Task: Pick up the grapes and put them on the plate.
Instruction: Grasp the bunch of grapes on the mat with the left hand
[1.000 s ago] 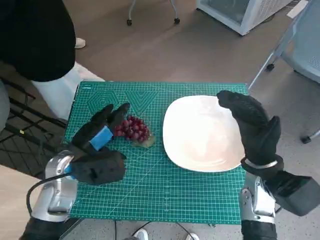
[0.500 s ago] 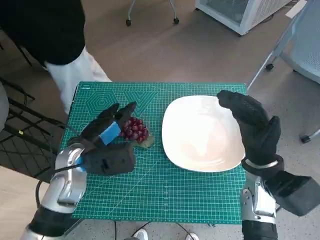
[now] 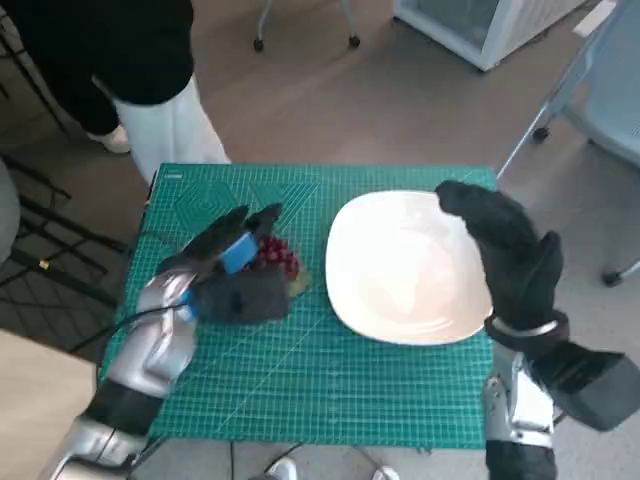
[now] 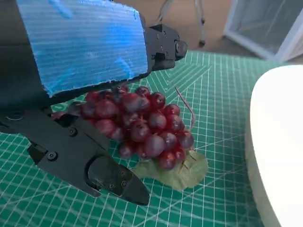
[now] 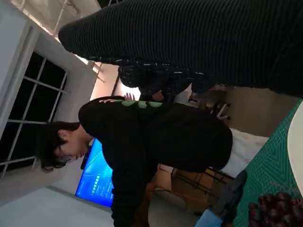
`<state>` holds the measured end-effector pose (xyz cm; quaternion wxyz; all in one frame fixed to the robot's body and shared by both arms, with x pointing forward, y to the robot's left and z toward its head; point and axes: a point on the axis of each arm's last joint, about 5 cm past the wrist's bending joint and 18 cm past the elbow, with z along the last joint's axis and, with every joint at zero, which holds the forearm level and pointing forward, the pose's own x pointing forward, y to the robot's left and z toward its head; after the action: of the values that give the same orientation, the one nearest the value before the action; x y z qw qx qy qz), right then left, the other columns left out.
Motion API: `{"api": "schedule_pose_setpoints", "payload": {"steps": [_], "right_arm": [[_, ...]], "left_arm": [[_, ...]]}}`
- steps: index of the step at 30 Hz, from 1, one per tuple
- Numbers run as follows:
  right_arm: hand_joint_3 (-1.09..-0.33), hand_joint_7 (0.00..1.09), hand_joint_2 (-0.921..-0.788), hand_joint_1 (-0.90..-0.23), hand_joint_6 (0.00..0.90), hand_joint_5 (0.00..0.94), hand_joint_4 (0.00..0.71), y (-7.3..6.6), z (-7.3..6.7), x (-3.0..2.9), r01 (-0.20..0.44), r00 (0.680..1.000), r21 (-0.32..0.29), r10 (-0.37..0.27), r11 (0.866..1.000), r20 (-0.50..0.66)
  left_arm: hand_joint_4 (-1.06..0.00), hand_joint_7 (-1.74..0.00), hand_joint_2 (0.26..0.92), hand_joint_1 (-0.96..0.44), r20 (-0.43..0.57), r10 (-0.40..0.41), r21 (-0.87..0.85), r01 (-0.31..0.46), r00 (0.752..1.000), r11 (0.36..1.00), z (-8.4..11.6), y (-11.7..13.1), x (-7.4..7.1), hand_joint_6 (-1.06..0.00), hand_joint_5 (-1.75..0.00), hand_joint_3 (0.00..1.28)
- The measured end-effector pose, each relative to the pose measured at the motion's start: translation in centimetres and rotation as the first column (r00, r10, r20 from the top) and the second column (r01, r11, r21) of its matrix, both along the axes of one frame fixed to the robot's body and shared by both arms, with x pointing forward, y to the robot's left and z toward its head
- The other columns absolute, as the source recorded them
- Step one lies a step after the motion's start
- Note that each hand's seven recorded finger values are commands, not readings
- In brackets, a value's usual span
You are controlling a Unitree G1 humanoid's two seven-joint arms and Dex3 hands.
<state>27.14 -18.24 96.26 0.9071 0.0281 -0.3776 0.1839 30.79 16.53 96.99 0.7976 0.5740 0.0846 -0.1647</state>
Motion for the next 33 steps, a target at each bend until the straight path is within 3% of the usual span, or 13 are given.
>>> {"api": "schedule_pose_setpoints", "payload": {"steps": [15,33], "right_arm": [[-0.628,0.51,-0.921,-0.516,-0.001,0.001,0.250,-0.1,-0.1,-0.02,0.002,1.000,-0.001,-0.002,1.000,-0.001],[-0.629,0.51,-0.921,-0.506,-0.001,0.001,0.251,-0.2,-0.1,-0.04,0.007,1.000,-0.001,-0.007,1.000,-0.002]], "left_arm": [[0.00,-0.01,0.680,-0.20,-0.135,0.043,0.053,-0.036,0.990,0.998,-1.4,-0.9,2.4,-0.13,0.00,0.01],[0.00,-0.04,0.689,-0.16,-0.205,0.074,0.102,-0.054,0.976,0.993,-2.2,-0.9,3.2,-0.23,0.00,0.01]]}}
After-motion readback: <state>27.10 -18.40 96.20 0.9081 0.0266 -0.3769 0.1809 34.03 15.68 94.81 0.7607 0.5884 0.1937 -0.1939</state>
